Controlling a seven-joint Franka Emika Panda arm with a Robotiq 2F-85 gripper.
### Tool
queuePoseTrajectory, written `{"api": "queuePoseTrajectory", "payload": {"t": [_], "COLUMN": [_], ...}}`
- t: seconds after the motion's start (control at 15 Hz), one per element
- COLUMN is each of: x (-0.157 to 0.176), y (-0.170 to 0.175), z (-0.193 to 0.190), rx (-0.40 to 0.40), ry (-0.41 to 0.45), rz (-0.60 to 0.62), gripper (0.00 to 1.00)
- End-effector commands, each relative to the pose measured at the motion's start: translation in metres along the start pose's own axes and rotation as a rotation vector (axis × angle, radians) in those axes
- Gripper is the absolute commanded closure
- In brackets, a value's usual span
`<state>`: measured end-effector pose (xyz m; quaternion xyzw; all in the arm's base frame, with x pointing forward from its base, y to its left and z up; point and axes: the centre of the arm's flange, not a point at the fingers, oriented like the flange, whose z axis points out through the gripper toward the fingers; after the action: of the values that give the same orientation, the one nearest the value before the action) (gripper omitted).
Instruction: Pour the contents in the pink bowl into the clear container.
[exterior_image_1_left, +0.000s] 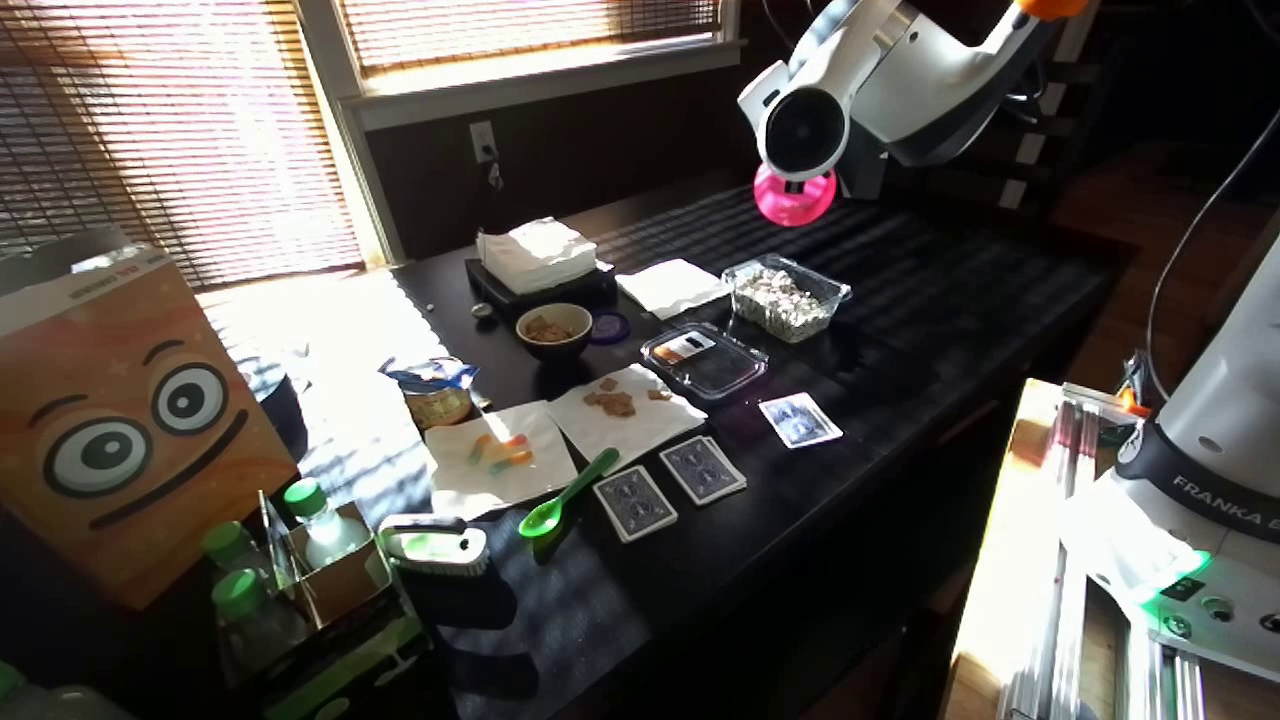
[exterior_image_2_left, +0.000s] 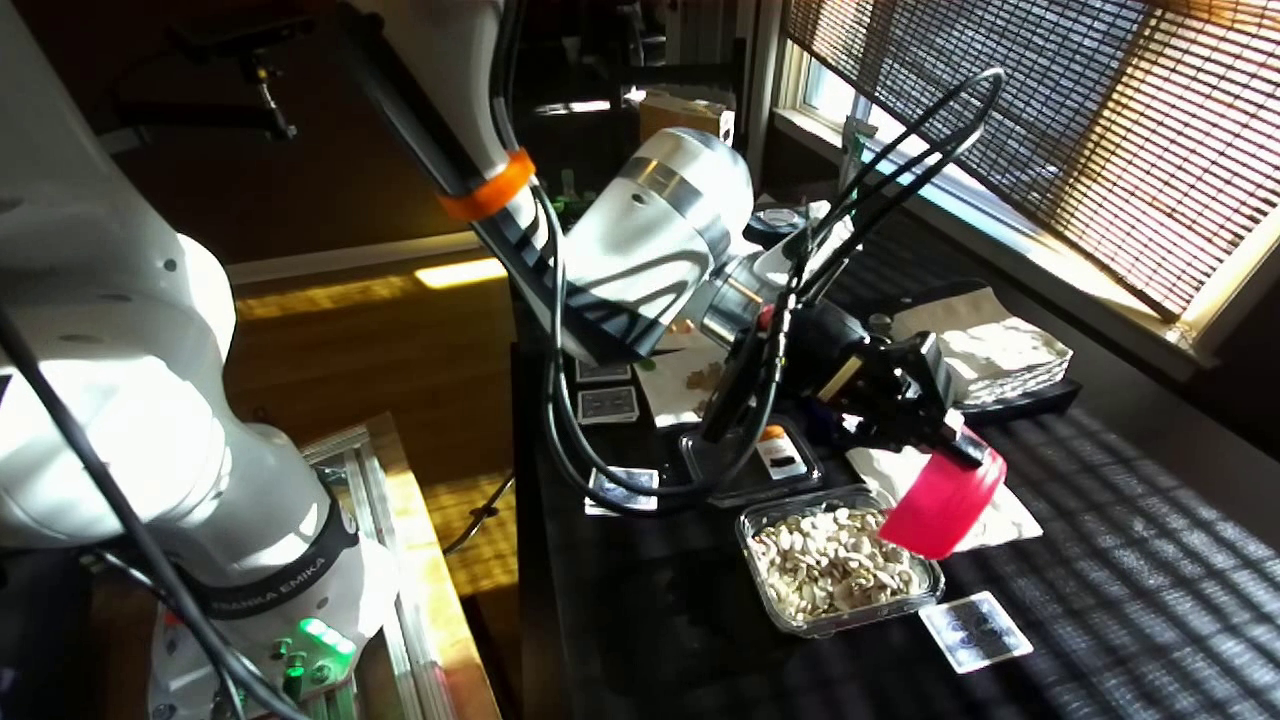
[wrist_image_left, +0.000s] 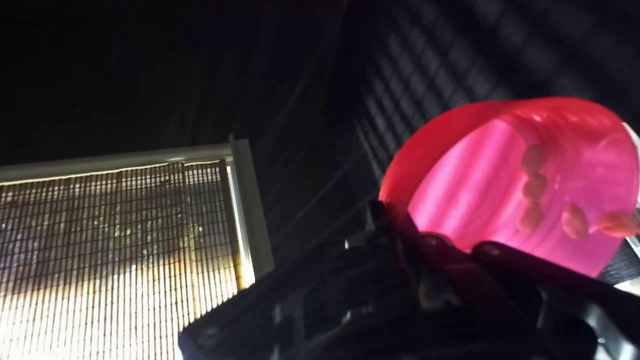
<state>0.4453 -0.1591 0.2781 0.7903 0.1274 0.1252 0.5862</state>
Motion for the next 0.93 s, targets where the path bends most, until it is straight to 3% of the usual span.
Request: {"api": "queuePoseTrajectory", "payload": {"t": [0.0,0.33,0.87], "x": [-0.002,-0.005,-0.018], "y": [0.011,0.019,0.034], "z": [0.012,0.024,0.044], "rx": [0.094,0.215,0.520], "ry": [-0.042,-0.101,-0.228], "rz": [0.068,0.172,0.443], "gripper": [0.99,0.99,0.99]}}
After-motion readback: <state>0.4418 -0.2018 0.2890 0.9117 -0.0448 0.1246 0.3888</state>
